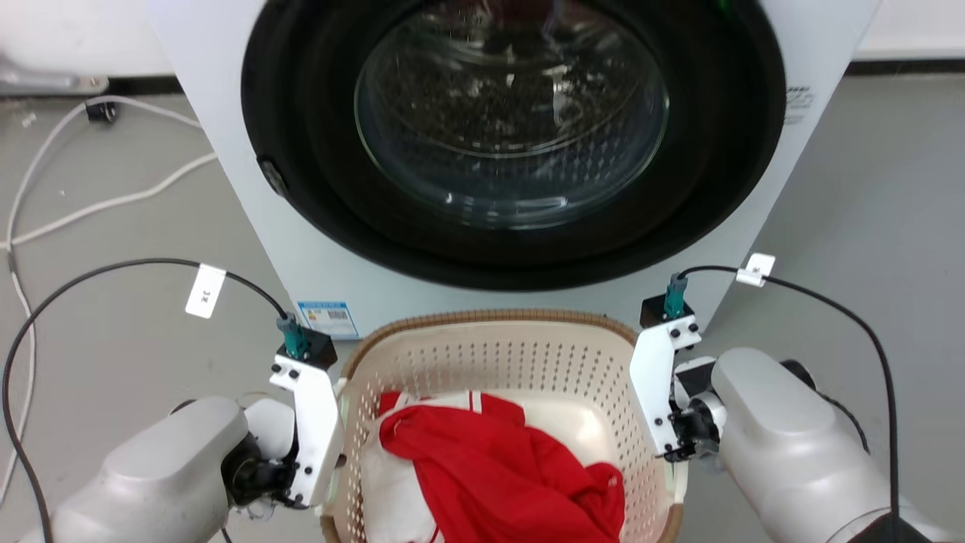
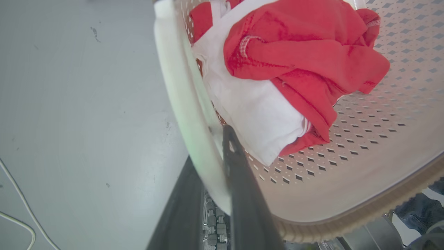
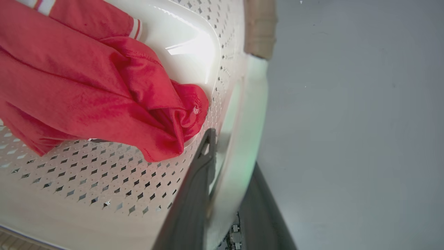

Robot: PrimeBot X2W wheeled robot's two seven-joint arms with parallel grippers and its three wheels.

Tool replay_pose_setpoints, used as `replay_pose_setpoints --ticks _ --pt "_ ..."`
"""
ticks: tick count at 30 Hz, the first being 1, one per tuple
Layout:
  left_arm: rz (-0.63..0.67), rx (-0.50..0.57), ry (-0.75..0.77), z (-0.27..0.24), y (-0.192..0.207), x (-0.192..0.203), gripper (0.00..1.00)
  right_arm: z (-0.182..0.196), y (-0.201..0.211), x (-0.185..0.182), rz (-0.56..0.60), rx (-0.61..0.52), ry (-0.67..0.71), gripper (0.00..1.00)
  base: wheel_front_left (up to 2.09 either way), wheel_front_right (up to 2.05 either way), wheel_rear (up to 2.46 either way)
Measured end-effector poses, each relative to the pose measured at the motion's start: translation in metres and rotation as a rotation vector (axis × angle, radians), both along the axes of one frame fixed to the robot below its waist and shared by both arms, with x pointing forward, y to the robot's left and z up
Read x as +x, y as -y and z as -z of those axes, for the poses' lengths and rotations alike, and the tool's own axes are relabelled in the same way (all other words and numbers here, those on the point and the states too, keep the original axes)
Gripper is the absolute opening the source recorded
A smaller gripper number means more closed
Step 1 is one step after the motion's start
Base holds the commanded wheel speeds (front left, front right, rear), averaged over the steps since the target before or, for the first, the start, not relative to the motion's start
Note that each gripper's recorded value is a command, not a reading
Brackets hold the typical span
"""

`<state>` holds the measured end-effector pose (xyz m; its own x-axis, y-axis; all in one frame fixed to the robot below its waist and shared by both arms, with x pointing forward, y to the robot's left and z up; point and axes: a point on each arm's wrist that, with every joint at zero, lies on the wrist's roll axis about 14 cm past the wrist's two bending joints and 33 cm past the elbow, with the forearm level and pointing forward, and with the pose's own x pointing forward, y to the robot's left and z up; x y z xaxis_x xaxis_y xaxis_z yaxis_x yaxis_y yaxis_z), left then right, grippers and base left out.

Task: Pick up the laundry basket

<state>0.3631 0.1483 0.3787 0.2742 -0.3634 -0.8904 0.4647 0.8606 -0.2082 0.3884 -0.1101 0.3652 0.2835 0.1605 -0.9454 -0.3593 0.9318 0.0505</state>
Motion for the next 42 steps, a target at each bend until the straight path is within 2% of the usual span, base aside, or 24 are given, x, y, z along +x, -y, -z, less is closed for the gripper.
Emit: replay_pose_setpoints --ticks 6,13,42 --pt "0.024 0.016 -0.036 -0.012 -0.001 -0.025 0.00 -0.013 -0.001 -0.023 0.005 0.004 -0.038 0.00 0.00 0.00 0.00" --pt "0.034 0.022 -0.069 -0.018 0.001 -0.037 0.00 -0.023 0.001 -0.032 0.006 0.002 -0.043 0.00 0.00 0.00 0.00" --pt "0.077 0.032 -0.120 -0.015 0.013 -0.038 0.00 -0.018 0.011 -0.042 0.053 0.015 -0.085 0.00 0.00 0.00 0.00"
